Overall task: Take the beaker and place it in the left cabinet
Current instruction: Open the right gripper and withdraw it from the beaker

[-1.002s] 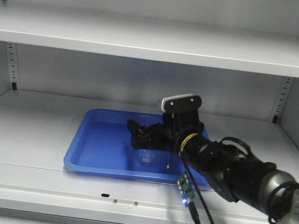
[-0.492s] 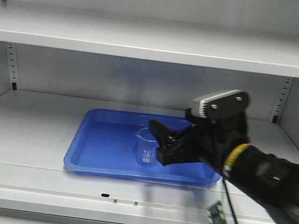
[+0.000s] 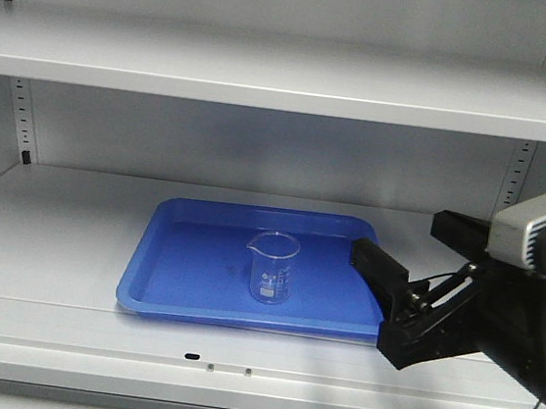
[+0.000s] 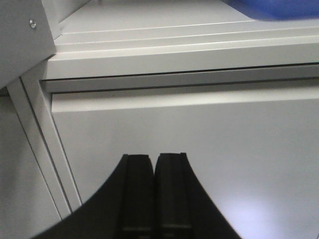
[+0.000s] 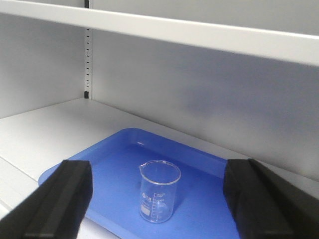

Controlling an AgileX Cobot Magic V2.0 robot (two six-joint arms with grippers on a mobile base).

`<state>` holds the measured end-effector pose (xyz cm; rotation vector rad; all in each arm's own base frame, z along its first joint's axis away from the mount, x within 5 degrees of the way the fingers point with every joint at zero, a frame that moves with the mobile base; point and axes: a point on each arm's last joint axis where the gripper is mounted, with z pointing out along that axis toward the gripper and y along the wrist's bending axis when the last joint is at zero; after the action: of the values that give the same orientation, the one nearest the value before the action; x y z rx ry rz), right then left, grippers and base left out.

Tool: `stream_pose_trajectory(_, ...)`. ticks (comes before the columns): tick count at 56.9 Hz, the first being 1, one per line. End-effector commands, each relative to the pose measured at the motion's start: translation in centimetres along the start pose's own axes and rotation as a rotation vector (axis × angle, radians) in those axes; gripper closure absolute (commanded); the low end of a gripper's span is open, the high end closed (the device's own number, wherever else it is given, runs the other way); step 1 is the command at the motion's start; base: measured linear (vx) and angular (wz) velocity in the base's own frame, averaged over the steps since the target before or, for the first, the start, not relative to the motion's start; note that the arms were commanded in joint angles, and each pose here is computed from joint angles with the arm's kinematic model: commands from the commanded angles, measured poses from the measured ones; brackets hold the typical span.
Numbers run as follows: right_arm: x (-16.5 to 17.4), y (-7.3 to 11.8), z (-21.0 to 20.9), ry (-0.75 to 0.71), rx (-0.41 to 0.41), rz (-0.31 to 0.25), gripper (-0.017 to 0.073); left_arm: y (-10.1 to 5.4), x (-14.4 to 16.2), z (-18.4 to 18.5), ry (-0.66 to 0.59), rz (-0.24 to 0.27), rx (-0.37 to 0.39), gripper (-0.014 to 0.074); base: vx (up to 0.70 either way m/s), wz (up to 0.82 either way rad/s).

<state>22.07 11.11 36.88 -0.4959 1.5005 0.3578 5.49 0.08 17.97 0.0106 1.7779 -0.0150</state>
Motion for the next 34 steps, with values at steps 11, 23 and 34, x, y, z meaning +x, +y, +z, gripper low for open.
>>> stream_pose_trajectory(11,-2.0,0.1,-0.7,-0.105,-0.019,-0.007,-0.0022,-0.2,-1.1,-0.3,-0.109,-0.005,0.023,0.0590,0.00,0.00)
stream_pose_trajectory(23,-2.0,0.0,-0.8,-0.099,-0.011,-0.023,-0.0017,-0.2,-1.1,-0.3,-0.109,-0.005,0.023,0.0590,0.00,0.00)
stream_pose_trajectory(34,-0.1,-1.0,-3.2,0.015,0.118,0.006,0.0065,-0.2,-1.1,-0.3,-0.109,-0.005,0.023,0.0590,0.00,0.00)
